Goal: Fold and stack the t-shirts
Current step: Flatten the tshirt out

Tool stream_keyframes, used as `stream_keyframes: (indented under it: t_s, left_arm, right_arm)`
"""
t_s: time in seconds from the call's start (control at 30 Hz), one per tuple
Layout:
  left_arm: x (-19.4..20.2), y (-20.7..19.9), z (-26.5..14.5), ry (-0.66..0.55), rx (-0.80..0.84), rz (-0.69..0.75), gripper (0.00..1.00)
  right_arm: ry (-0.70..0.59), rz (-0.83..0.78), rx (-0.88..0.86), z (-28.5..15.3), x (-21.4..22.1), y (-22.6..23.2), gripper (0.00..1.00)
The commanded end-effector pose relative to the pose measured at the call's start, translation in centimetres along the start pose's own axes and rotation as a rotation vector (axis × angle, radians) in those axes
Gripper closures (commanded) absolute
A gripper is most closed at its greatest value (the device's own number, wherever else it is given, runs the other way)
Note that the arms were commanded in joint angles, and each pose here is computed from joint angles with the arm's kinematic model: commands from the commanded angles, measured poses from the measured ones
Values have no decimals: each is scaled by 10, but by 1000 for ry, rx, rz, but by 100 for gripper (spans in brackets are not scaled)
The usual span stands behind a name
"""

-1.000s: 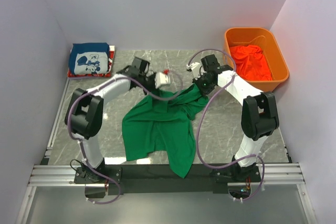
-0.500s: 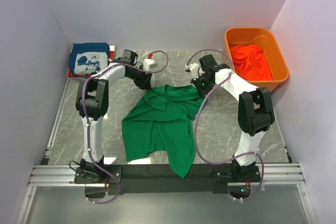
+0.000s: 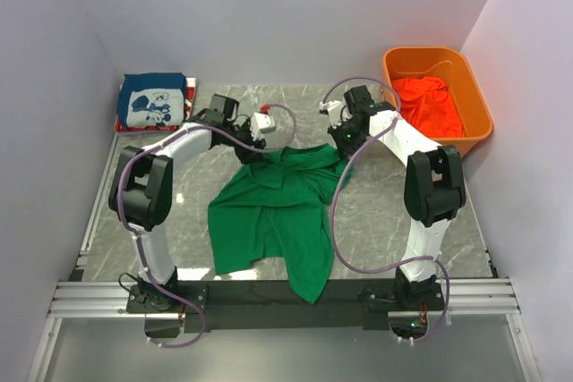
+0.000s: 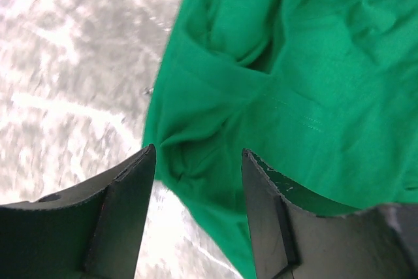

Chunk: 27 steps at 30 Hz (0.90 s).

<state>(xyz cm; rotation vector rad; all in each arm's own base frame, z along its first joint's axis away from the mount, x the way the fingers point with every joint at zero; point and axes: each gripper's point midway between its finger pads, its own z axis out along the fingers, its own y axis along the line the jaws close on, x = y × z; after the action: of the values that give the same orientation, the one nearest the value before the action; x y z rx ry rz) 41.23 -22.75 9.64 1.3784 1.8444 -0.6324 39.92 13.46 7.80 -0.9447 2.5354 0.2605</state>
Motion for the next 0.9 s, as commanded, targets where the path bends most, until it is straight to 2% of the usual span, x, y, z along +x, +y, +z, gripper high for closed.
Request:
stream_keyframes:
  t_s: [0.0, 0.13, 0.23, 0.33, 0.43, 0.53, 0.57, 0.63, 0.67, 0.77, 0.87]
  left_arm:
    - [-10, -4, 8, -11, -11, 187, 40]
    - [-5, -8, 23, 25, -3, 289, 40]
    - [-3, -1, 33, 40, -33, 311, 42]
    - [-9, 12, 41, 31, -77, 326, 48]
    - [-5, 15, 47, 52, -59, 327, 61]
    - [-7, 18, 47, 50, -53, 324, 84]
    - [-10, 18, 46, 44, -52, 298, 89]
    - [-25, 27, 35, 12, -64, 257, 99]
    - [-31, 32, 29, -4, -82, 195, 99]
    - [-67, 66, -11, -82, -177, 130, 99]
    - [-107, 100, -63, -167, -299, 40, 99]
  right_arm:
    - [-34, 9, -6, -9, -14, -3, 100]
    - [-33, 12, -8, -10, -15, -3, 100]
    - [-35, 10, -10, -12, -16, -3, 100]
    - [-32, 10, -14, -13, -16, -2, 100]
    - [-29, 6, -11, -14, -15, -2, 100]
    - [-27, 3, 1, -16, -15, -6, 100]
    - [-24, 1, 6, -16, -14, -8, 100]
    - [-34, 1, 27, -21, -18, -15, 100]
    - [-34, 1, 38, -25, -18, -18, 100]
    - [-75, -11, 106, -48, -32, -38, 100]
    - [-191, -47, 216, -91, -65, -61, 100]
